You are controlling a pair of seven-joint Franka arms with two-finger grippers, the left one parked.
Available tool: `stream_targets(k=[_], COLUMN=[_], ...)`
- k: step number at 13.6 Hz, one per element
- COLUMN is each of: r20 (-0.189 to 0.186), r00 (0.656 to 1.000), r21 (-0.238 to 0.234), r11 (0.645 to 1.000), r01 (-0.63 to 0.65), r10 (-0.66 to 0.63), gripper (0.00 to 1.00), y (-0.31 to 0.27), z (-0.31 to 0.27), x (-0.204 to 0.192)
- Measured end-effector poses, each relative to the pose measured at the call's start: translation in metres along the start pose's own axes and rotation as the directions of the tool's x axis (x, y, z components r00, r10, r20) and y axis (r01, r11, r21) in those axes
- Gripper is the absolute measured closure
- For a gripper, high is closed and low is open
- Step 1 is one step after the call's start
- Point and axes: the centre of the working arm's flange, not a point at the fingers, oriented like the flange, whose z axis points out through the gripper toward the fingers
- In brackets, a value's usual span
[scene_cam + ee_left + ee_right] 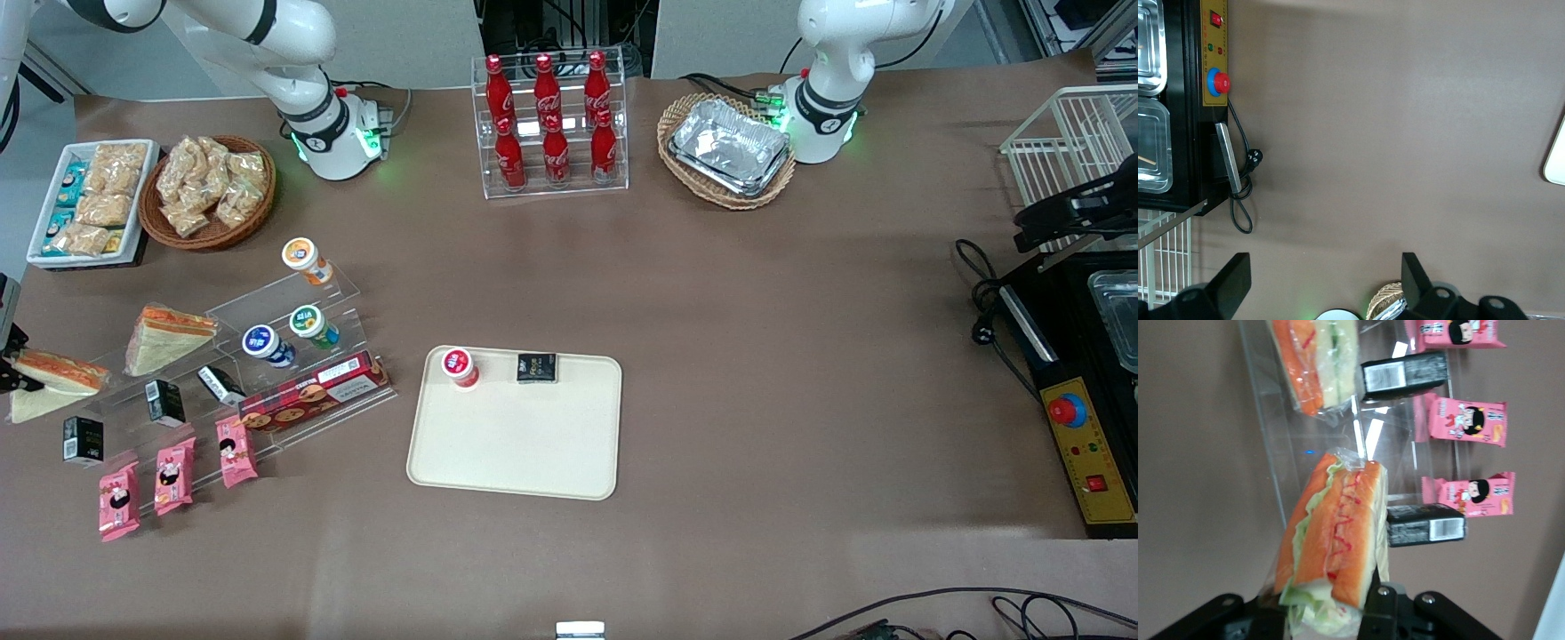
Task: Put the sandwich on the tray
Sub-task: 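Lift the sandwich and carry it over the white tray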
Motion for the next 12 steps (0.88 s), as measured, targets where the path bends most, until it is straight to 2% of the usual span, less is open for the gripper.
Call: stream_targets(k=[1,3,4,7,9,12], r20=[-0.003,-0.012,-0.024,-0.066,-0.068,-0.083], r00=[1.0,0.999,0.996,0.98,0.965,0.926], r21=[-0.025,-0.075,-0.078,-0.067,-0.034,0.059], r11=[1.0,0.996,0.993,0.98,0.966,0.929], r01=[-0.012,-0.049,-0.084,-0.19,-0.257,-0.365], r10=[0.012,0.049,0.083,0.185,0.254,0.369], gripper=[0.63,0.74,0.8,0.81,0.81,0.81], y=[0.004,0.013,0.016,0.031,0.047,0.088], z=[-0.004,-0.018,-0.026,-0.053,-0.067,-0.072], x=[-0.001,-0.003,-0.004,0.0,0.01,0.06])
